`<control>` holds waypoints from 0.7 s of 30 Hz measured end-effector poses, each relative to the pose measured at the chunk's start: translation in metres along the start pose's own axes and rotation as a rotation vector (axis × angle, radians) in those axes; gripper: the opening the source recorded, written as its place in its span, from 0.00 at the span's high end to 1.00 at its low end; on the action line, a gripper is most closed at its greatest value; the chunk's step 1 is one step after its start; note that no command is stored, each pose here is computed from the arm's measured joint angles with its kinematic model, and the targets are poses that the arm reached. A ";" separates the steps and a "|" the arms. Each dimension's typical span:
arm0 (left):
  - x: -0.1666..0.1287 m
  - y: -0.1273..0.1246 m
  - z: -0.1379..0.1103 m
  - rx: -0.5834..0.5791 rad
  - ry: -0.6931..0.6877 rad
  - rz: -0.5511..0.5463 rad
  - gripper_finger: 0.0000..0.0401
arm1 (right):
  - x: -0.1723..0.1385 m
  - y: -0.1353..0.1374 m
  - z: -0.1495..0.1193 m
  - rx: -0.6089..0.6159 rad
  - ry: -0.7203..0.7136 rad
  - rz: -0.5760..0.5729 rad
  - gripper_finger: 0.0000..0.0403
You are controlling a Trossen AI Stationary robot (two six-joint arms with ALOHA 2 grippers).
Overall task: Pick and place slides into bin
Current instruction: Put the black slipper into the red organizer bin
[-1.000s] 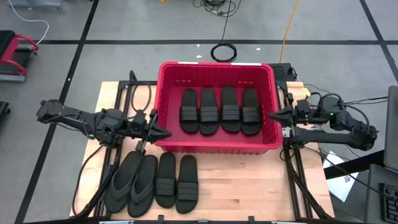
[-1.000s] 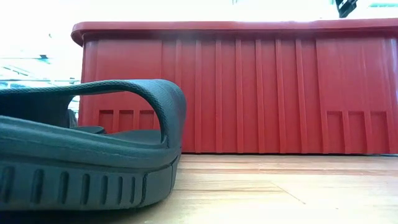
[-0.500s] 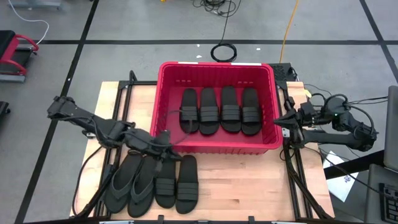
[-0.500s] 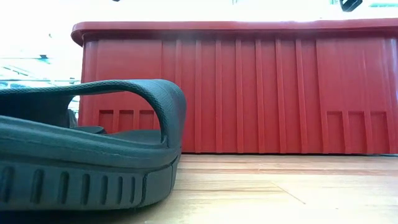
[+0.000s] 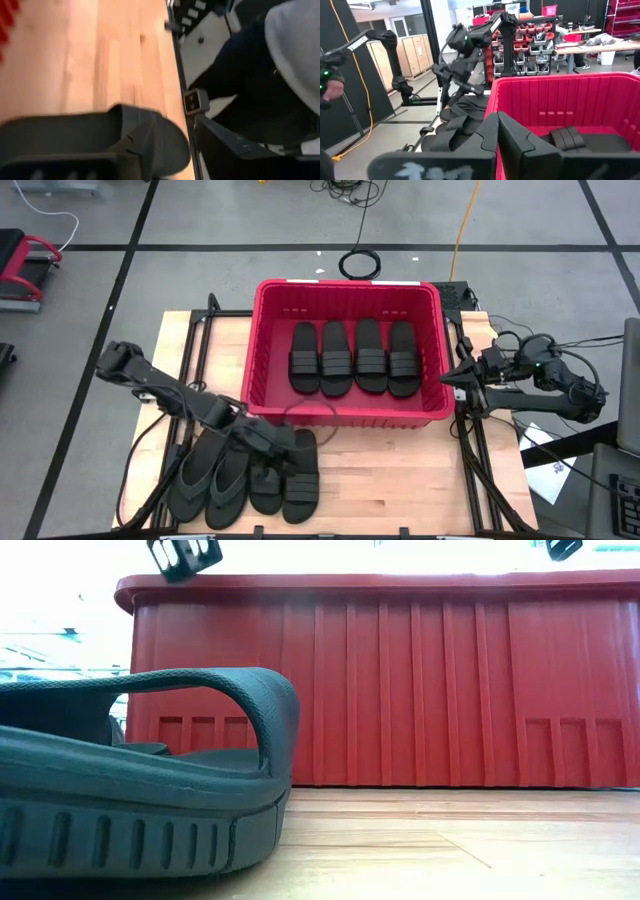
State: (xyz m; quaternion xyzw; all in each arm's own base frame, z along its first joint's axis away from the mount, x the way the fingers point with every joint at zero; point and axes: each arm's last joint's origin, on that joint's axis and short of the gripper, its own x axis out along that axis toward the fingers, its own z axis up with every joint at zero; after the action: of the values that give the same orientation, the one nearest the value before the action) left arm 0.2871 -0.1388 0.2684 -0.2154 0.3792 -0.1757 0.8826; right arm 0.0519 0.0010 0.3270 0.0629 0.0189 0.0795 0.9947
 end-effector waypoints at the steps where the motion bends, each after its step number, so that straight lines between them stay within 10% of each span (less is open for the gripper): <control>1: 0.005 0.001 -0.002 -0.013 0.022 -0.004 0.62 | 0.000 0.000 0.000 0.000 0.001 0.001 1.00; 21: 0.082 0.045 -0.037 -0.066 0.308 0.069 0.23 | 0.000 0.000 -0.003 0.168 0.030 -0.009 1.00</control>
State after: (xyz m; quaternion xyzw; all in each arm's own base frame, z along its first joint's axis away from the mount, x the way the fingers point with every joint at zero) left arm 0.3195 -0.1488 0.1742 -0.2018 0.5228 -0.1634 0.8119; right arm 0.0516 0.0010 0.3239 0.1447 0.0405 0.0741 0.9859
